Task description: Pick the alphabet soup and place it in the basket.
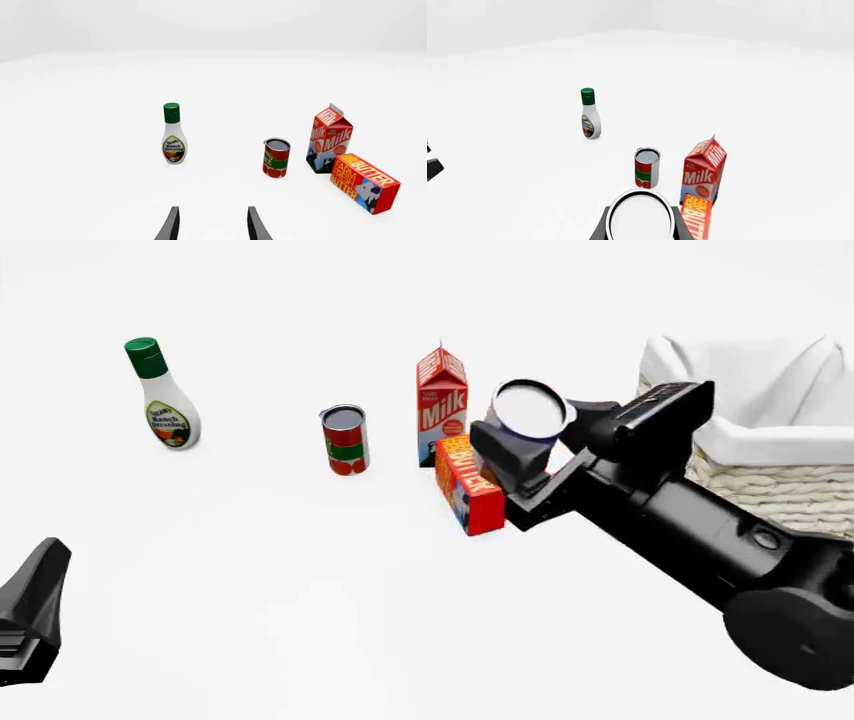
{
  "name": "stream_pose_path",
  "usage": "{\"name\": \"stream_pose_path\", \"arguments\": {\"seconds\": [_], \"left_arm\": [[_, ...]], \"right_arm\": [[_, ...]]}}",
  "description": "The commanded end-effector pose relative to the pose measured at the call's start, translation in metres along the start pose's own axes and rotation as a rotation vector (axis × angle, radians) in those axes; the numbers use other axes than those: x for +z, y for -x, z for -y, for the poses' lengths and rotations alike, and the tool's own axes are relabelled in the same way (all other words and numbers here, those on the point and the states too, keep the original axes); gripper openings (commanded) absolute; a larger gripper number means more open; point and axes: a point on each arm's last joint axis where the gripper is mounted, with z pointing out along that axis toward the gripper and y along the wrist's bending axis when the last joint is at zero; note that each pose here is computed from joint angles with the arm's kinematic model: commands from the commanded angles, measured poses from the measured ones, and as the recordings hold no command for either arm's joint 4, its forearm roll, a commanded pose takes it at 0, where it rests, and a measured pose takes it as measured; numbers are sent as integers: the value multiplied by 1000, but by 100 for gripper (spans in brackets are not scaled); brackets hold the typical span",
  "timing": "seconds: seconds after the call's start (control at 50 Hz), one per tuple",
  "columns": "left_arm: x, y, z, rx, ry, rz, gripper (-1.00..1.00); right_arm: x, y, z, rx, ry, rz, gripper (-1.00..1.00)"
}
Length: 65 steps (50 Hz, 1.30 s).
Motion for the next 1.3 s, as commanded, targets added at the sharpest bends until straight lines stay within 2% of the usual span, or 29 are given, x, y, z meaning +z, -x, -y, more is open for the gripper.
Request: {"name": "stream_pose_path", "arguments": {"seconds": [0.02, 0.22, 0.38, 0.6, 0.64, 0.84, 1.02, 1.3], "left_arm": [[0, 0, 0, 0, 0, 0, 100], [0, 0, 0, 0, 0, 0, 100], [0, 0, 0, 0, 0, 0, 100], [0, 0, 0, 0, 0, 0, 100], [0, 0, 0, 0, 0, 0, 100], [0, 0, 0, 0, 0, 0, 100], [0, 0, 0, 0, 0, 0, 100], [0, 0, 0, 0, 0, 0, 100]], "right_arm": [[-42, 49, 15, -24, -76, 102, -100], [-68, 74, 29, -63, -165, 132, -100], [-85, 91, 46, -89, -285, 148, -100], [-93, 106, 62, -124, -399, 138, -100], [-96, 115, 70, -134, -450, 142, -100], [-102, 140, 89, -154, -573, 152, -100], [-106, 156, 110, -169, -685, 134, -100], [-119, 167, 124, -180, -795, 89, -100]]}}
